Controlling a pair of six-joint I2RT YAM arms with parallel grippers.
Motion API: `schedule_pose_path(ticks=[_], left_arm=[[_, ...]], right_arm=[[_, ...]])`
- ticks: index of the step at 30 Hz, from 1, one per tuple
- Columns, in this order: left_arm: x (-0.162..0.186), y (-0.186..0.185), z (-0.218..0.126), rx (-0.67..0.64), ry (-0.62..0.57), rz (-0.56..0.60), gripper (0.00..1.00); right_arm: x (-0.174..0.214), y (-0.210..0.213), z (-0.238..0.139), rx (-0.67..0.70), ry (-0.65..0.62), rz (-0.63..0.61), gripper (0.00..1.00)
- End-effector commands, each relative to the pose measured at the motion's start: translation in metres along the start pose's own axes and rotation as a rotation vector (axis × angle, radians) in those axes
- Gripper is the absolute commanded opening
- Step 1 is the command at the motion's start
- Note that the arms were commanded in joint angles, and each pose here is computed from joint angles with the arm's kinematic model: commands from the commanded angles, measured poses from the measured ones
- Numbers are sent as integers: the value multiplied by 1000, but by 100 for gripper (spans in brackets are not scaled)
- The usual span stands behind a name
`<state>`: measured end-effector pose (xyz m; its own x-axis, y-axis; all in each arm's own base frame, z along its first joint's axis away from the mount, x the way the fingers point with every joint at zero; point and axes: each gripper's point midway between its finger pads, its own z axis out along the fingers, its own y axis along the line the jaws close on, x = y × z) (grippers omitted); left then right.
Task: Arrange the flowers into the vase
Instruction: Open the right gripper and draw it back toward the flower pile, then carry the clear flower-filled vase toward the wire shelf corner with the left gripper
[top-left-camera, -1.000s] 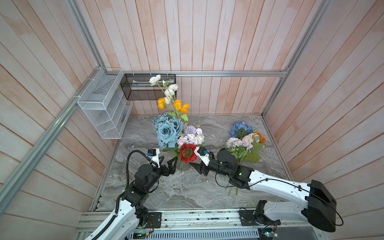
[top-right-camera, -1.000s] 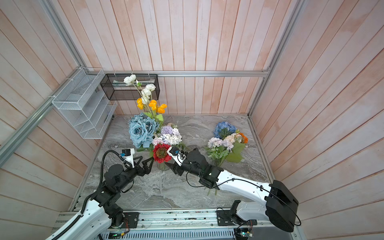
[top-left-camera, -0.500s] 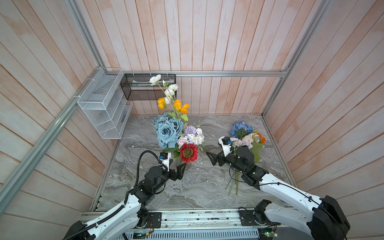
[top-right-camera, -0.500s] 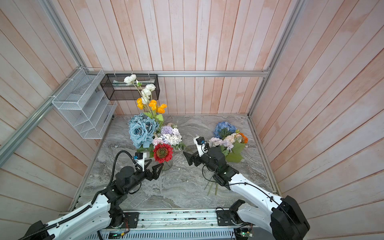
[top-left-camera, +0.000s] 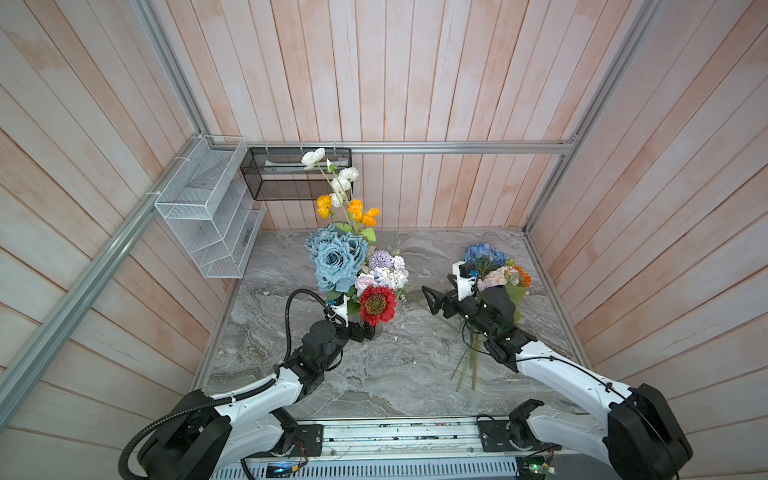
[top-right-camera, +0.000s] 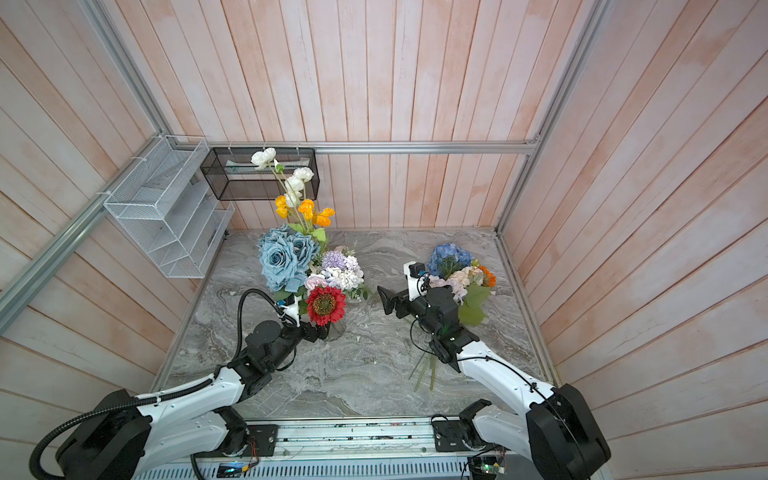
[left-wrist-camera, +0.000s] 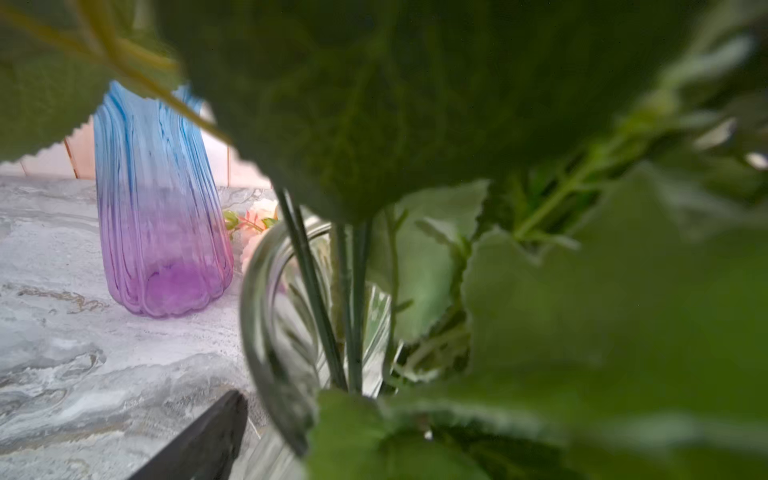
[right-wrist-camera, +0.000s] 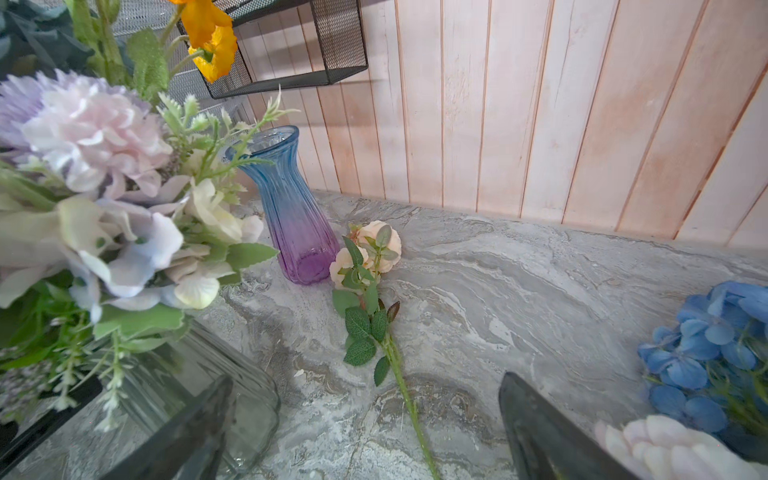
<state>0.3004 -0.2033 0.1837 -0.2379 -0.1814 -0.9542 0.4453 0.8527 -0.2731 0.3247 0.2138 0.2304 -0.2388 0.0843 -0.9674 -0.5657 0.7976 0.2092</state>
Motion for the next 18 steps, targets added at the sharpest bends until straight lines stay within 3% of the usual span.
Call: schedule_pose_path(ticks=[1,9,18], left_arm=[[-33,-1,6,-19,-133,16,100],[-37,8,20,-79,-192,44,100],[-23,-2,34,-59,-165,96,100]], right_arm=[[-4,2,1,-23,-39,9,98],[-4,3,6,-33,-37,9,98],[-6,2,4,-27,-42,5,98]])
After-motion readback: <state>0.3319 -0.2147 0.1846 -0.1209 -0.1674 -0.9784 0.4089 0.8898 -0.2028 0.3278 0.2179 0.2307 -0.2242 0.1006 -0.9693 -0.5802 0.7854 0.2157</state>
